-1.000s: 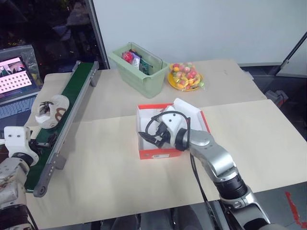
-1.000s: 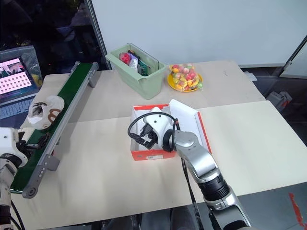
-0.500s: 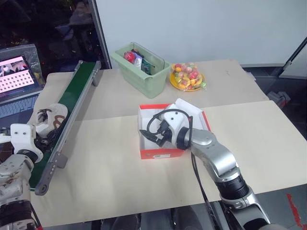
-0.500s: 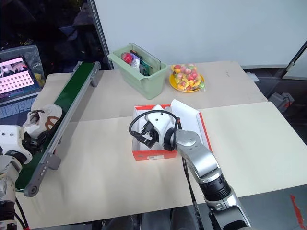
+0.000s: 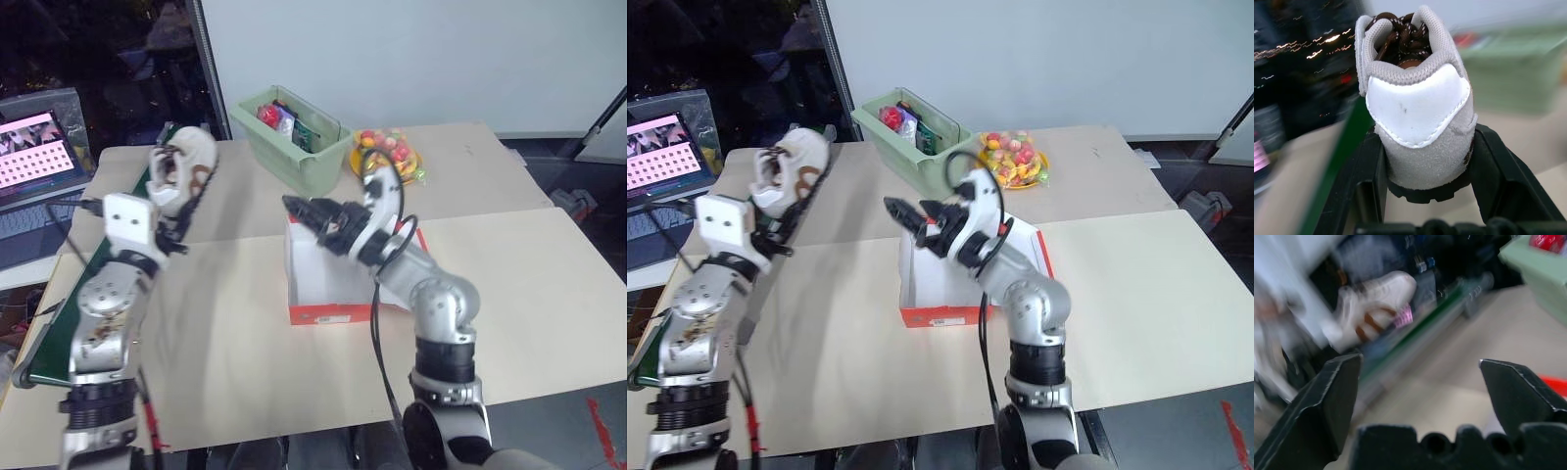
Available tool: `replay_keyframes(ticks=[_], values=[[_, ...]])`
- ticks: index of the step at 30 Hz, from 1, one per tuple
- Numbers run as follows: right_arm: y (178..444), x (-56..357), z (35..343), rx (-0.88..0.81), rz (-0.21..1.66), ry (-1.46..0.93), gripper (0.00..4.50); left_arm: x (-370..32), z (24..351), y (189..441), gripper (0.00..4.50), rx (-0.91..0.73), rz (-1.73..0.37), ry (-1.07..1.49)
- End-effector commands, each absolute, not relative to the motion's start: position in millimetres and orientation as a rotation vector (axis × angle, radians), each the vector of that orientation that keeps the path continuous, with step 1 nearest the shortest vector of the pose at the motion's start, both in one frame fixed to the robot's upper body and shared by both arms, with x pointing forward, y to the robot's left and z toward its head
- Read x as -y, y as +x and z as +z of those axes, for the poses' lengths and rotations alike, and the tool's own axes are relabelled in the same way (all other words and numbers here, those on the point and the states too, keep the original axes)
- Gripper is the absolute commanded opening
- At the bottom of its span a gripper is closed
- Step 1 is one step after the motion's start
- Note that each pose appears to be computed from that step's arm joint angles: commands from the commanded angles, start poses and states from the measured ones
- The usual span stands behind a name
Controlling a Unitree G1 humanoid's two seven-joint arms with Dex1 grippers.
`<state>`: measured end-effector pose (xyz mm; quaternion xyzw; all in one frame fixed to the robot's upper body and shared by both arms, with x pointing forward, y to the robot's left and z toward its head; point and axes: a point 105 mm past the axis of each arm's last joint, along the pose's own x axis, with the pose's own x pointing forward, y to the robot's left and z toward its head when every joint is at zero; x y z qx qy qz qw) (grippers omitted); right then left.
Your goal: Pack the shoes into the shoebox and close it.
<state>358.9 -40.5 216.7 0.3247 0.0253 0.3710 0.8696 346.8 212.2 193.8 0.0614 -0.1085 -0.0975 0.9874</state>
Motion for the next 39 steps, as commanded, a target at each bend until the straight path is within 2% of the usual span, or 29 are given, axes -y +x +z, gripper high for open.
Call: replay_keyframes(ticks=[1, 5, 14, 20, 25, 26, 28, 29, 32, 33, 34, 36, 38, 39], values=[[366, 36, 212, -0.172, 0.763, 0.924, 4.5, -178, 207, 341, 2.09, 0.231, -0.317, 0.06], [363, 29, 205, -0.259, 0.782, 0.901, 4.5, -157, 203, 342, 2.09, 0.206, -0.394, 0.045], [360, 19, 214, -0.262, 0.822, 0.924, 4.5, -88, 197, 321, 2.09, 0.172, -0.748, 0.062], [364, 16, 222, -0.245, 0.825, 0.948, 4.5, -63, 207, 314, 2.09, 0.197, -0.876, 0.066], [368, 20, 238, -0.178, 0.825, 0.986, 4.5, -58, 207, 316, 2.09, 0.191, -0.886, 0.066], [369, 20, 239, -0.171, 0.823, 0.988, 3.99, -58, 206, 317, 2.06, 0.189, -0.886, 0.067], [368, 20, 240, -0.16, 0.822, 0.986, 3.54, -60, 206, 318, 2.06, 0.189, -0.879, 0.067], [367, 20, 241, -0.158, 0.822, 0.986, 3.1, -60, 206, 318, 2.06, 0.189, -0.878, 0.067], [365, 19, 243, -0.15, 0.829, 0.986, 2.23, -61, 208, 319, 2.06, 0.192, -0.873, 0.065], [364, 18, 244, -0.148, 0.833, 0.987, 1.76, -61, 208, 320, 2.06, 0.193, -0.871, 0.066], [363, 18, 245, -0.147, 0.839, 0.987, 1.55, -62, 208, 320, 2.06, 0.194, -0.869, 0.066], [362, 17, 246, -0.147, 0.845, 0.989, 0.85, -62, 208, 321, 2.06, 0.192, -0.867, 0.07], [362, 16, 246, -0.15, 0.852, 0.987, 0.49, -63, 206, 321, 2.06, 0.184, -0.864, 0.081], [361, 15, 247, -0.151, 0.854, 0.986, 0.49, -63, 204, 322, 2.06, 0.179, -0.863, 0.087]])
